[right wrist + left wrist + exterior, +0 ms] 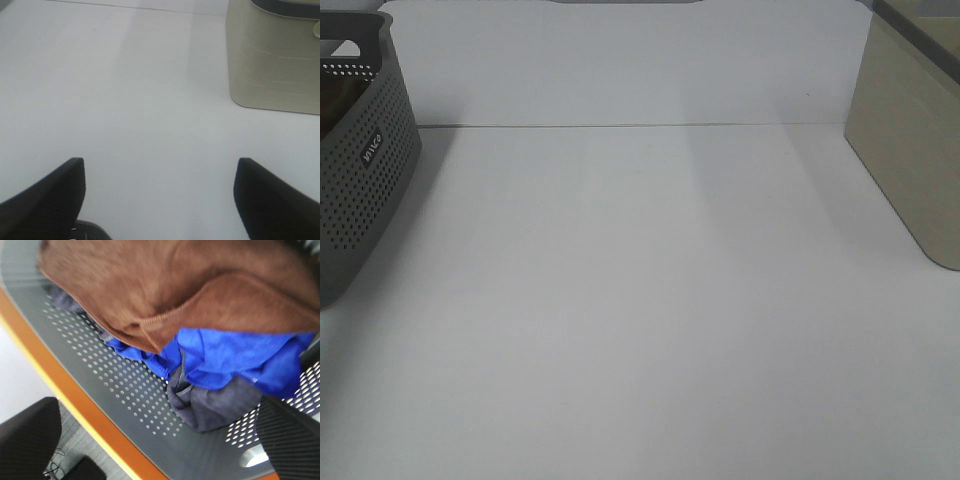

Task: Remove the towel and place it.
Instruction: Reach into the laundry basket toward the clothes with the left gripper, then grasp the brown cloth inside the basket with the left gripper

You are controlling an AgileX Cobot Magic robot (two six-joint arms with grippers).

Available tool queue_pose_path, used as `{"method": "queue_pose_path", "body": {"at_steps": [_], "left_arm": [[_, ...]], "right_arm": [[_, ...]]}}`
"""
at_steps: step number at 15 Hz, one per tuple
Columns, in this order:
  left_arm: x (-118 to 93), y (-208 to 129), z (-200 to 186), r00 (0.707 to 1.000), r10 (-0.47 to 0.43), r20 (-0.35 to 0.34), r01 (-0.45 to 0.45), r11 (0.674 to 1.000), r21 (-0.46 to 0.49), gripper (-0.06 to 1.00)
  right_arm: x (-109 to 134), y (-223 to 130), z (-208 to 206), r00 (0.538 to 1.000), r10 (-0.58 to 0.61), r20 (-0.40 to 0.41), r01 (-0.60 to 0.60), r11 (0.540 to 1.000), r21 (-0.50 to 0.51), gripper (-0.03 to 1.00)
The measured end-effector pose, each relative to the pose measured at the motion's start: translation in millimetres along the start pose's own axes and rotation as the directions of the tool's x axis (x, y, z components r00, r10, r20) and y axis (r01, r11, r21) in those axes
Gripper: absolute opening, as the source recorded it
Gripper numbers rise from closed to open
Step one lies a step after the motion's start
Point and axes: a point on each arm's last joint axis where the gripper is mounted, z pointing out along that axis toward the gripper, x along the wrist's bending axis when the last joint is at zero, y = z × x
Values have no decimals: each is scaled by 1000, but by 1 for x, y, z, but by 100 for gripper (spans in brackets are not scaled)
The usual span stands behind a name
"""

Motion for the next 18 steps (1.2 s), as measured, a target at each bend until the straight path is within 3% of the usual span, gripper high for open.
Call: {"method": "queue_pose_path", "body": {"at_steps": [2,5,9,18], "left_arm": [[4,-5,45,991,99,89,-104,993,59,99],[3,1,100,973,145,182,-164,982,96,99],[13,18,135,970,150,191,-166,983,74,99],[2,23,163,949,170,265,-191,980,54,99]], "right_arm": [[0,0,0,1000,0,0,0,1000,0,79],[0,0,0,1000,0,0,0,1000,0,79],[0,0,0,1000,0,0,0,1000,0,79],[0,0,0,1000,0,0,0,1000,0,79]]}}
